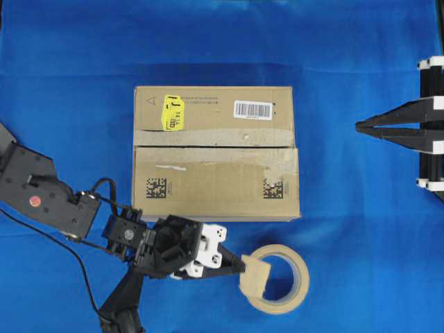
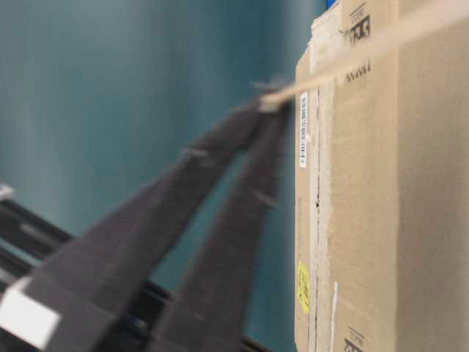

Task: Apply tape along the seams of the closed cardboard box to seal it securely.
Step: 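Pull the tape strip up and over to the box's center seam, then bring the right gripper in and press the tape onto the seam, then press the tape down along the seam with both grippers toward each other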

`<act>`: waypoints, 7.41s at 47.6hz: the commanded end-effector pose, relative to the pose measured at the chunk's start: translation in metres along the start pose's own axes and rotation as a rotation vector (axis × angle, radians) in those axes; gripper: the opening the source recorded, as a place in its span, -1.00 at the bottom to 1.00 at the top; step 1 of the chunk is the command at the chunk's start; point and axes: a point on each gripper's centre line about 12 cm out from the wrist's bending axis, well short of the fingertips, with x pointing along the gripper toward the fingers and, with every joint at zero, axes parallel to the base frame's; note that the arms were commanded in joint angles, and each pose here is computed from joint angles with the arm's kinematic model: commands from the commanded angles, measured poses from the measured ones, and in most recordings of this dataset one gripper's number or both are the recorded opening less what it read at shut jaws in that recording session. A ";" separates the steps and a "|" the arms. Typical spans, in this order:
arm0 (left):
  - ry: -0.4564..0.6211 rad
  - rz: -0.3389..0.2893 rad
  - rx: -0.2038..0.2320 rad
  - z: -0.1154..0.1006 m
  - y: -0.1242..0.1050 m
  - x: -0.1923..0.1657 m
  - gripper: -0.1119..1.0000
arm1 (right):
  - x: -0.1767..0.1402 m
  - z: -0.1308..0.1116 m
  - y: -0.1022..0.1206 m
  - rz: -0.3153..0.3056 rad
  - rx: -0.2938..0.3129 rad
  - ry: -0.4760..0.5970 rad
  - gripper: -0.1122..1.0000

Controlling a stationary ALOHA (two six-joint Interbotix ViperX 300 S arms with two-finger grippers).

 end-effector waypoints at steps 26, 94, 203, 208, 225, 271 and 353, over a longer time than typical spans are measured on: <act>0.243 0.147 -0.048 -0.104 0.035 -0.064 -0.79 | 0.005 0.002 0.000 0.002 0.006 0.000 -0.80; 0.359 -0.129 -0.142 -0.141 -0.029 -0.077 -0.79 | 0.030 -0.016 0.002 0.012 0.024 0.032 -0.80; 0.365 -0.184 -0.157 -0.140 -0.034 -0.079 -0.79 | 0.188 -0.118 -0.016 -0.095 0.209 0.369 -0.27; 0.369 -0.184 -0.164 -0.141 -0.034 -0.080 -0.79 | 0.188 -0.125 -0.016 -0.097 0.222 0.392 -0.27; 0.375 -0.247 -0.180 -0.140 -0.040 -0.081 -0.71 | 0.188 -0.128 -0.015 -0.099 0.237 0.409 -0.27; 0.384 -0.327 -0.192 -0.140 -0.047 -0.086 0.38 | 0.186 -0.131 -0.015 -0.098 0.238 0.431 -0.28; 0.250 0.293 -1.298 -0.146 -0.029 -0.071 -0.80 | 0.182 -0.118 -0.032 -0.140 0.235 0.346 -0.78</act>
